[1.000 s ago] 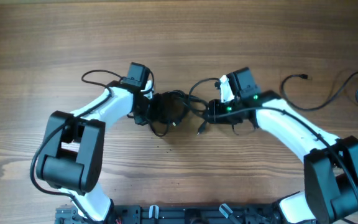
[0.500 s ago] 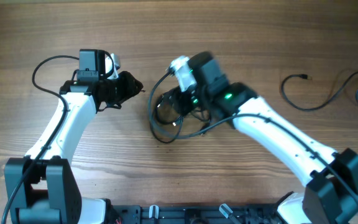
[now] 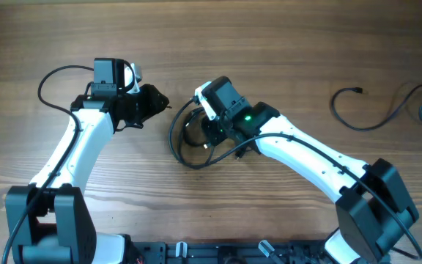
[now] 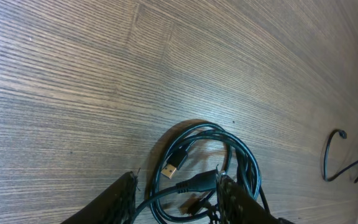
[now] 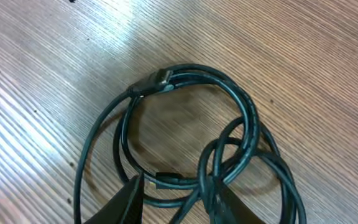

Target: Untangle cables

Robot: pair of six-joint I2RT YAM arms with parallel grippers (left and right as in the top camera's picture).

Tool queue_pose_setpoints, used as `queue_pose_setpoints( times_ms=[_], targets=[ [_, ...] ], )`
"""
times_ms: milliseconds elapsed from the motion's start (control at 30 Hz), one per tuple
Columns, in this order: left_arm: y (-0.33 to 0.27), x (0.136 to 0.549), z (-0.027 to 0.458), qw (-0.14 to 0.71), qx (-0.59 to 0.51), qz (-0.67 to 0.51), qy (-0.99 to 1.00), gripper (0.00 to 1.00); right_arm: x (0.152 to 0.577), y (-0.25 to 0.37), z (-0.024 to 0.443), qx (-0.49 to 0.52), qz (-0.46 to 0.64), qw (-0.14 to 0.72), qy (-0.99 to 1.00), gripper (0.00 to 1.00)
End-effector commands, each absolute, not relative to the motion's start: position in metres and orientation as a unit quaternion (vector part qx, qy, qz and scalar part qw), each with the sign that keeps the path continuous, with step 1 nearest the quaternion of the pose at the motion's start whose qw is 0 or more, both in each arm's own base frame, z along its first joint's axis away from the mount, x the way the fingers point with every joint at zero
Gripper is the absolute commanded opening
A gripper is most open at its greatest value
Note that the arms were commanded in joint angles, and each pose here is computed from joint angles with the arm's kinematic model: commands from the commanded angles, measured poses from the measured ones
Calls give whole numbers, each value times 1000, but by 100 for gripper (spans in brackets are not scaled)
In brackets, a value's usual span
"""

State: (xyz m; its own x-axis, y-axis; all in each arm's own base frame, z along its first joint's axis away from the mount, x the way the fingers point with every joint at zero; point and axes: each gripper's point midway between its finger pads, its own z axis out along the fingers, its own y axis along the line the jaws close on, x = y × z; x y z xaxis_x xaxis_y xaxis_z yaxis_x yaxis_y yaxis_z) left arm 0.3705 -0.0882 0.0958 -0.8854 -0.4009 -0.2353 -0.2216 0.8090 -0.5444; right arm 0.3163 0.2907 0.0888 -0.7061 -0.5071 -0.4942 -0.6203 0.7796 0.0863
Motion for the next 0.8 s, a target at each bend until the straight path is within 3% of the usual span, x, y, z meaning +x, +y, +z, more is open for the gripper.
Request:
queue_pose_setpoints(
  times_ms=[0,167,567,767],
  targets=[
    [-88,372,92,171,-160,-255,938,45,316,293,65,-338,98,214,911,35],
    [-88,372,92,171,-161,-254,938,45,339,285,50,-368,32,245,896,33],
    [-88,372,92,171,-161,-254,938,47,326,292,48,-416,16,237,878,34],
    [-88,372,92,171,-161,-254,938,48,341,272,49,-458,-102,256,845,33]
  ],
)
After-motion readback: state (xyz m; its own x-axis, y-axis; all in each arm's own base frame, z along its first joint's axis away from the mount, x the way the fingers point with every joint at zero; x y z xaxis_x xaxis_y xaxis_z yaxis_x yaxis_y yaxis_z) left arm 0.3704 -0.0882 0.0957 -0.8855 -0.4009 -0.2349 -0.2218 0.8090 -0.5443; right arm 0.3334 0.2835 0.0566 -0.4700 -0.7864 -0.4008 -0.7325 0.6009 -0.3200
